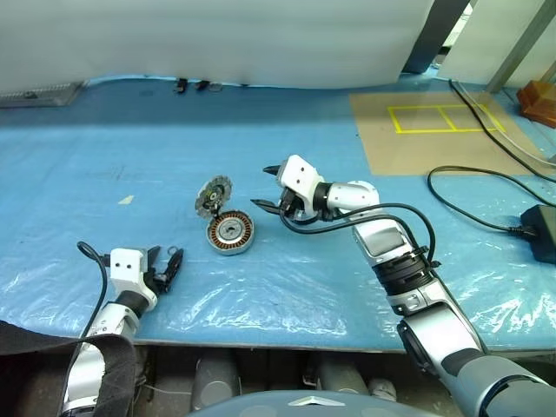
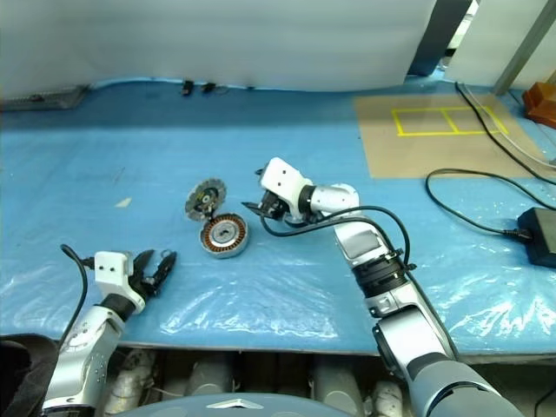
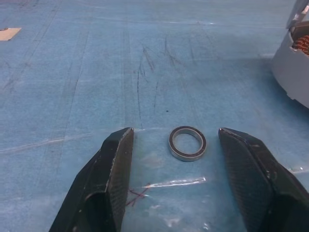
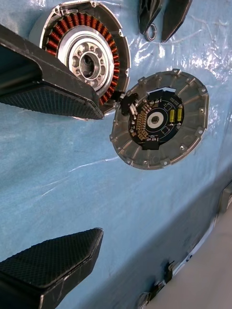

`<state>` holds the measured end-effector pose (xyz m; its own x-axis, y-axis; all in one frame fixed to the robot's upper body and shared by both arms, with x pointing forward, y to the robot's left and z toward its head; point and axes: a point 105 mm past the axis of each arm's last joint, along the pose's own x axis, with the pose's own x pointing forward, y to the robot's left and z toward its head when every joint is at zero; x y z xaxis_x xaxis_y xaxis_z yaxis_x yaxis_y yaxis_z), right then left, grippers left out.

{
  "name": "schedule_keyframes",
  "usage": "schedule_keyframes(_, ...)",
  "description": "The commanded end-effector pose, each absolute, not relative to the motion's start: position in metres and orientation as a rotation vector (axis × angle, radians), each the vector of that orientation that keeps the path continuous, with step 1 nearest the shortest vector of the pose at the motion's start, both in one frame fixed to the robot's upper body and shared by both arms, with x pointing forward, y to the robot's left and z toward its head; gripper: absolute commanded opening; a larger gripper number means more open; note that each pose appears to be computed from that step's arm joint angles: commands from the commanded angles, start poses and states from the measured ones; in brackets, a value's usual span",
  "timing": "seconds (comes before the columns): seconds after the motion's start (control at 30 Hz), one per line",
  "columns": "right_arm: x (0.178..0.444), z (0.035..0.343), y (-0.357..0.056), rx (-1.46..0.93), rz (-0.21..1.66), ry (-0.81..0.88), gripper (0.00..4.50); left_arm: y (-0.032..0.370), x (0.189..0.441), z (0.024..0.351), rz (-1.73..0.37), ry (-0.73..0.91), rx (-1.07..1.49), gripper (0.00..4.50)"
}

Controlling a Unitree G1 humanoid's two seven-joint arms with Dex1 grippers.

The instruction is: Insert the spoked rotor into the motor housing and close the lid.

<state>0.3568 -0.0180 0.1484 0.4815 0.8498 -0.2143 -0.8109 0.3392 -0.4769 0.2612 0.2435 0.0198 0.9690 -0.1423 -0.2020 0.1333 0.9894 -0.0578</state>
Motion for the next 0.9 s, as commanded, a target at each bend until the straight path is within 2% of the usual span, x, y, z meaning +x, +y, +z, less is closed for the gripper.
schedule_keyframes(0.03,0.355,0.158,-0.015,-0.579,1.083,-0.131,3.76,0.256,0.245,-0.019,-0.091,0.376,-0.054,1.8)
schedule_keyframes(0.13,0.356,0.159,-0.015,-0.586,1.078,-0.137,3.76,0.256,0.245,-0.022,-0.101,0.385,-0.029,0.77)
schedule_keyframes(0.37,0.358,0.159,-0.016,-0.586,1.07,-0.145,3.76,0.241,0.249,-0.012,-0.201,0.309,-0.068,0.77)
schedule_keyframes(0.7,0.347,0.155,-0.032,-0.512,1.102,-0.114,3.76,0.213,0.248,0.027,-0.527,0.143,-0.005,0.77)
schedule_keyframes(0.9,0.332,0.148,-0.046,-0.472,1.202,-0.033,3.76,0.196,0.258,0.075,-0.661,0.032,0.025,0.77)
